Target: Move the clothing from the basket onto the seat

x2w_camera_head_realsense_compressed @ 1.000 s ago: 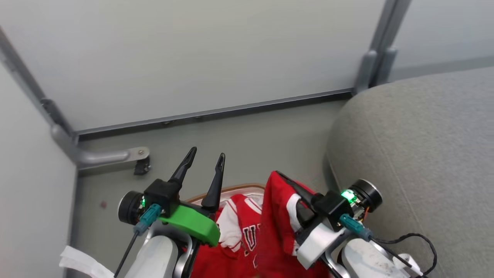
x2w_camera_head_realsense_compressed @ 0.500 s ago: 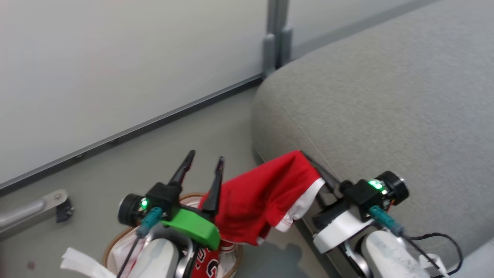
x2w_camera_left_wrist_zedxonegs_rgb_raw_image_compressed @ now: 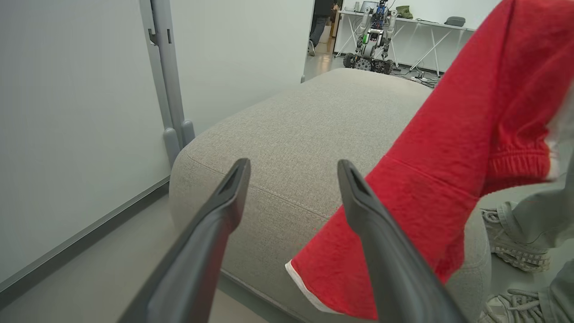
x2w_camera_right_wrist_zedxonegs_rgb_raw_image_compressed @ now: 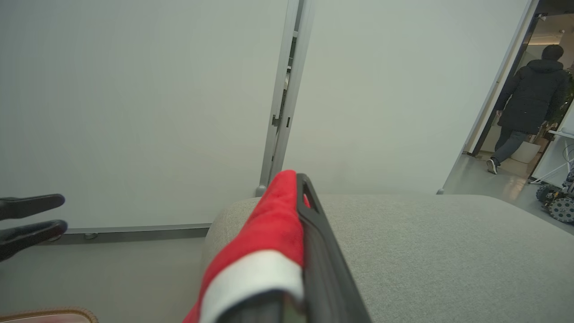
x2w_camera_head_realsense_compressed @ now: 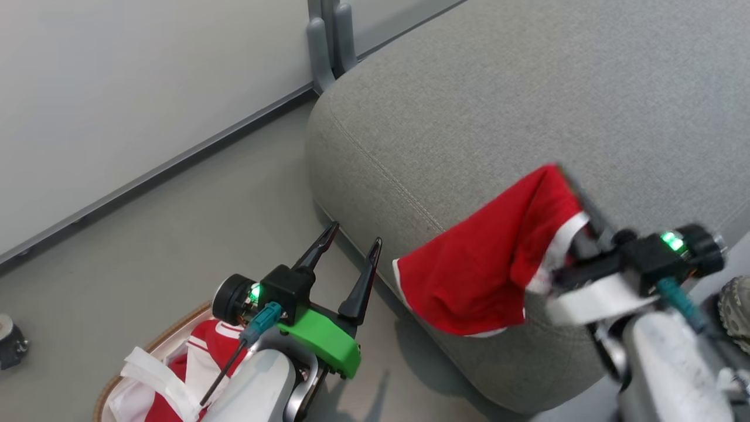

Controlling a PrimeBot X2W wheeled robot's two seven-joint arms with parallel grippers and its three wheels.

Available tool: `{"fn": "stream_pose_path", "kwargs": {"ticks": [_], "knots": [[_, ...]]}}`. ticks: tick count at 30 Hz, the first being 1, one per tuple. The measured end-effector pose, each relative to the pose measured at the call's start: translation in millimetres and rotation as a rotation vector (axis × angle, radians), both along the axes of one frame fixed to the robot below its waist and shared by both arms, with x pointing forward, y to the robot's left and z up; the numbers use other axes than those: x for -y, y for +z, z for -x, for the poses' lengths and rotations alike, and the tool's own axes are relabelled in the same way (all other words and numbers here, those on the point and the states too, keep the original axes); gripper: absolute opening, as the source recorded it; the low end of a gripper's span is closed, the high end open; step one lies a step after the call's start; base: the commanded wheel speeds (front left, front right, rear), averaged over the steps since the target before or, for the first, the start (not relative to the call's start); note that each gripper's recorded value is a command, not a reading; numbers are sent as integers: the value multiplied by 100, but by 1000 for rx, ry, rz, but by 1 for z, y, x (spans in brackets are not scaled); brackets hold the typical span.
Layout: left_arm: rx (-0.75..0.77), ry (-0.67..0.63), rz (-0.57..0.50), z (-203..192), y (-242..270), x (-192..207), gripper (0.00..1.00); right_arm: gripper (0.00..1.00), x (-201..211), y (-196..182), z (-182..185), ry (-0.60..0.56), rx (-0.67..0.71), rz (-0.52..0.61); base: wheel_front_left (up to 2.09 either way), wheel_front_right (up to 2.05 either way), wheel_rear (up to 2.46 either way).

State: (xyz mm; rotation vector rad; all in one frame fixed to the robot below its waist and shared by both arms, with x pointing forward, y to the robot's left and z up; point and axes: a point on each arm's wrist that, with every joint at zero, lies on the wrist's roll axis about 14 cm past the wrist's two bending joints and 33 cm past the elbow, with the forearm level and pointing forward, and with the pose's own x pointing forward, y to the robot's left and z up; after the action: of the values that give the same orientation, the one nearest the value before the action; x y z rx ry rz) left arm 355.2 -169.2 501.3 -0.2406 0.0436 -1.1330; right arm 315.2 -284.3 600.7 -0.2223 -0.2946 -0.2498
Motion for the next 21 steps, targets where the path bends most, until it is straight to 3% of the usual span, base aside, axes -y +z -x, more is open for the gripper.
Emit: {"fn": "stream_pose_path", "kwargs": {"ticks": [5, 13, 21], "knots": [[-20, -21, -6, 1, -10, 2, 100, 0, 35, 56, -10, -63, 105, 128, 0, 0, 0], [-46, -20, -32, -13, -36, -9, 100, 0, 61, 133, -67, -60, 150, 382, 0, 0, 0], [-55, -27, -27, -33, -53, -15, 100, 0, 96, 160, -126, -136, 100, 505, 0, 0, 0]]}}
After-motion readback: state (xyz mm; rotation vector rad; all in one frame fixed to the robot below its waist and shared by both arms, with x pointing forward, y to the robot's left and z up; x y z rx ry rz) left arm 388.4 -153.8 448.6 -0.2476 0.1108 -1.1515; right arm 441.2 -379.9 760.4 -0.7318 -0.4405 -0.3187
